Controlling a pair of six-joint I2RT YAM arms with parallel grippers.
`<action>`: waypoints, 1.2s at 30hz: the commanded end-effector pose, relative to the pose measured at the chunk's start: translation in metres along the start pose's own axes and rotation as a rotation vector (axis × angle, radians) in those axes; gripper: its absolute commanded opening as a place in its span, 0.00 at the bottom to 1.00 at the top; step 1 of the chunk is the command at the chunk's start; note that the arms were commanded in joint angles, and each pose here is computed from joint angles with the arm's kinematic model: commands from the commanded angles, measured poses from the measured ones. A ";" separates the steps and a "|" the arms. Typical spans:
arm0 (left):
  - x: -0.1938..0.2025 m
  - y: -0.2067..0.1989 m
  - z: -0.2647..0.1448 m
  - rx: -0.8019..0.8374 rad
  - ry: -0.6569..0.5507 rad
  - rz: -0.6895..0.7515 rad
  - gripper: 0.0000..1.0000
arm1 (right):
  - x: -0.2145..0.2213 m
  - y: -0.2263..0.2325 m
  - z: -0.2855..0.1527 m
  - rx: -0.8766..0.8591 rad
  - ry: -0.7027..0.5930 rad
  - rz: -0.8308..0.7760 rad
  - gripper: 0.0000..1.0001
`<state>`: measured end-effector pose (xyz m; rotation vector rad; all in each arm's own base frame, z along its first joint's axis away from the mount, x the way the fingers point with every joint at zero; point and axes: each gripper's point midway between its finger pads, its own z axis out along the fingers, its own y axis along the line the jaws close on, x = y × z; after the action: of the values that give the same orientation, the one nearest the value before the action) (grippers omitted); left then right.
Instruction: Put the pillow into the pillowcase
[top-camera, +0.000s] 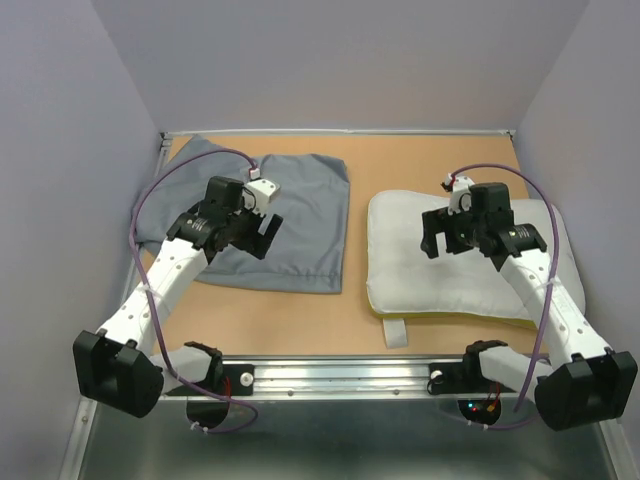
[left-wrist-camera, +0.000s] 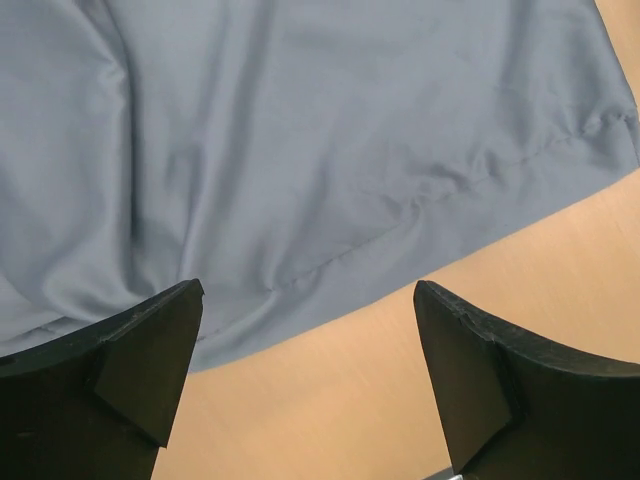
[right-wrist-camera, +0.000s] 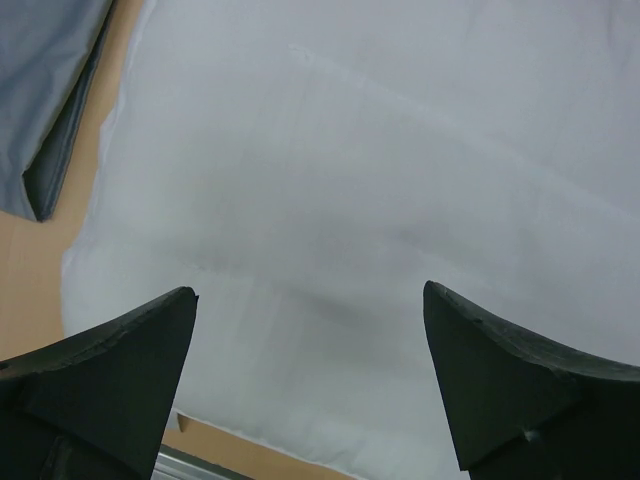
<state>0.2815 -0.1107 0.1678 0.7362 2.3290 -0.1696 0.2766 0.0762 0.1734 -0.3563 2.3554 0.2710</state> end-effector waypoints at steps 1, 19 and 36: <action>-0.025 0.023 -0.013 -0.124 -0.111 0.040 0.99 | -0.002 -0.003 0.001 0.013 -0.011 0.001 1.00; -0.123 -0.064 0.090 -0.128 -0.141 0.050 0.87 | -0.042 -0.032 0.021 0.079 0.035 0.057 1.00; -0.160 -0.116 0.193 -0.033 -0.061 0.034 0.68 | -0.022 -0.043 0.033 0.102 0.098 0.093 1.00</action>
<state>0.4211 -0.3248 0.1022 0.7680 2.2692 -0.0604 0.3207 0.0538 0.1547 -0.2465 2.4998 0.1911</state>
